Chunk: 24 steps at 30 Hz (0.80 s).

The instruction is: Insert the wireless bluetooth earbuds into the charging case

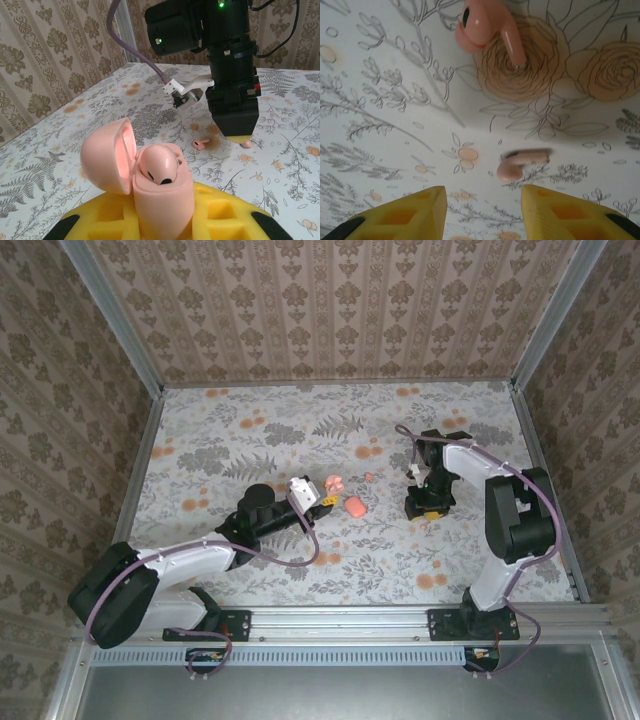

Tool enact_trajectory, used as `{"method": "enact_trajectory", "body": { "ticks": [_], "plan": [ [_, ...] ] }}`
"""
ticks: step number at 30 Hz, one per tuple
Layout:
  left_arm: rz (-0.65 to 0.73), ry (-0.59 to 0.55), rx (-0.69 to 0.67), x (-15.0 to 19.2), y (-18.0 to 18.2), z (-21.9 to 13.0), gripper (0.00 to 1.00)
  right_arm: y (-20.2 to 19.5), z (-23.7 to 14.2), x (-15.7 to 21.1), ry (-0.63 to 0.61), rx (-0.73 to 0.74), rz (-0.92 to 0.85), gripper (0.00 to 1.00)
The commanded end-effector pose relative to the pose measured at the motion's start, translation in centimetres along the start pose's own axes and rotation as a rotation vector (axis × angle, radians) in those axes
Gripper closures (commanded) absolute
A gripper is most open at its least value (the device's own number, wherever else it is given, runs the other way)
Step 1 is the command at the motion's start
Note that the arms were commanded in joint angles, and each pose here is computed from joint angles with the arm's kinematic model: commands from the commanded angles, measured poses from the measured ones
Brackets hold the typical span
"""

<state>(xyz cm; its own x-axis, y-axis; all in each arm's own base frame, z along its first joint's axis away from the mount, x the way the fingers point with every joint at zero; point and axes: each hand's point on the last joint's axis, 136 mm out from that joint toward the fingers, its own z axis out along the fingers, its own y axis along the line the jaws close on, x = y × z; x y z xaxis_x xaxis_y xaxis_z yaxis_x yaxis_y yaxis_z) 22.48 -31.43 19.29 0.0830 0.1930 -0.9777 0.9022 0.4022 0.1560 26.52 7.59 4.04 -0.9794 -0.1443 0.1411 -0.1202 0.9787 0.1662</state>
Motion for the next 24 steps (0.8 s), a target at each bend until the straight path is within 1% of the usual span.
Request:
{"method": "enact_trajectory", "body": {
  "ticks": [1,14,24],
  "plan": [
    [0.018,-0.012,-0.007,-0.4,-0.1,-0.3,0.90,-0.3,0.7,-0.6,0.003,-0.004,0.011,0.54],
    [0.016,-0.008,-0.010,-0.4,0.0,-0.2,0.90,-1.5,1.9,0.3,0.083,0.046,0.038,0.52],
    [0.016,-0.007,-0.008,-0.3,-0.1,-0.2,0.90,-1.1,1.0,2.4,0.156,0.037,0.078,0.52]
  ]
}}
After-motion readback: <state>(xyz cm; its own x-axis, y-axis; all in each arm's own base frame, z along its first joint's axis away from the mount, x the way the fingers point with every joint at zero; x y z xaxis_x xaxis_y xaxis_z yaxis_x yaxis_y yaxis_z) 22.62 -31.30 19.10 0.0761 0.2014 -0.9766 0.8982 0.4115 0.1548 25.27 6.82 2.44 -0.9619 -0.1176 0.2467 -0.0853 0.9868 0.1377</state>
